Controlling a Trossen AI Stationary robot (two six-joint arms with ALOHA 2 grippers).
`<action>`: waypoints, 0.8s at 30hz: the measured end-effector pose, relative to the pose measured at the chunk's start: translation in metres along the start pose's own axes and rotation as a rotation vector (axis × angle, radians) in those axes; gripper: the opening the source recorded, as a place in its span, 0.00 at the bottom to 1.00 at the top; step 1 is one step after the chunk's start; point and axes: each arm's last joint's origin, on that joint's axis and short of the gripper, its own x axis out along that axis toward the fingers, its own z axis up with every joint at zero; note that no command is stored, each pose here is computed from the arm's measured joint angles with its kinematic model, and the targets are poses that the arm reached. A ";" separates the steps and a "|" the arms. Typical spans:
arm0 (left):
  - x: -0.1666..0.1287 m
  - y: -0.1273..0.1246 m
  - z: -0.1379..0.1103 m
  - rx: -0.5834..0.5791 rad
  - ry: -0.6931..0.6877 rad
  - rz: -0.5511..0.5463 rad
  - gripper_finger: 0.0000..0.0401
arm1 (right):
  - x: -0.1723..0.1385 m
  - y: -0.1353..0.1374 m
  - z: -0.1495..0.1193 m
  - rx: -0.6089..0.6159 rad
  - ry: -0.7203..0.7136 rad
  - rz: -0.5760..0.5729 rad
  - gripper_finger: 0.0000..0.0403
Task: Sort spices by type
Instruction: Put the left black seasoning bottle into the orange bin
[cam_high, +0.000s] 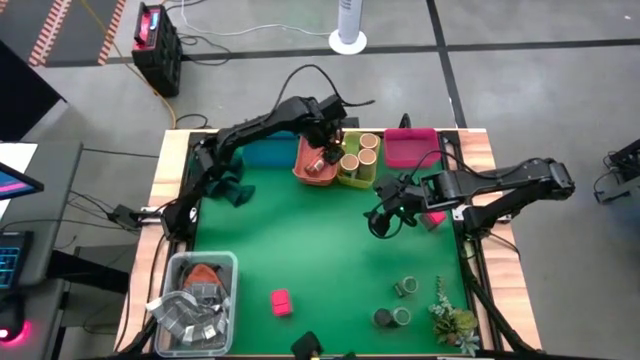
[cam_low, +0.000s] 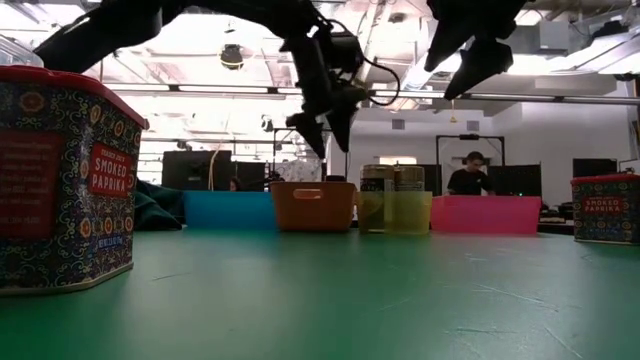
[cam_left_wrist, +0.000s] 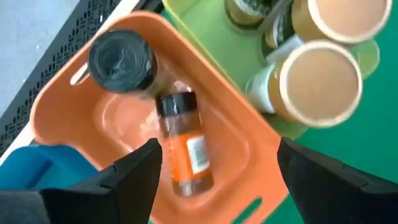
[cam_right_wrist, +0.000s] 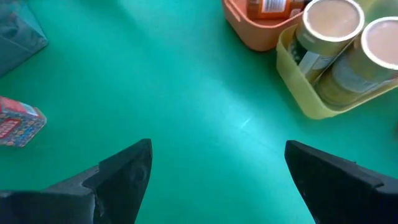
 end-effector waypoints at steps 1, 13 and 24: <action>0.006 0.001 0.000 0.000 0.011 0.008 0.76 | 0.000 0.001 -0.001 0.001 0.001 0.003 0.97; 0.053 0.004 -0.004 -0.016 0.082 0.131 0.76 | -0.010 0.005 -0.009 0.057 -0.013 -0.006 0.97; 0.090 0.004 -0.013 -0.068 0.052 0.148 0.76 | -0.012 0.007 -0.012 0.094 -0.007 -0.004 0.97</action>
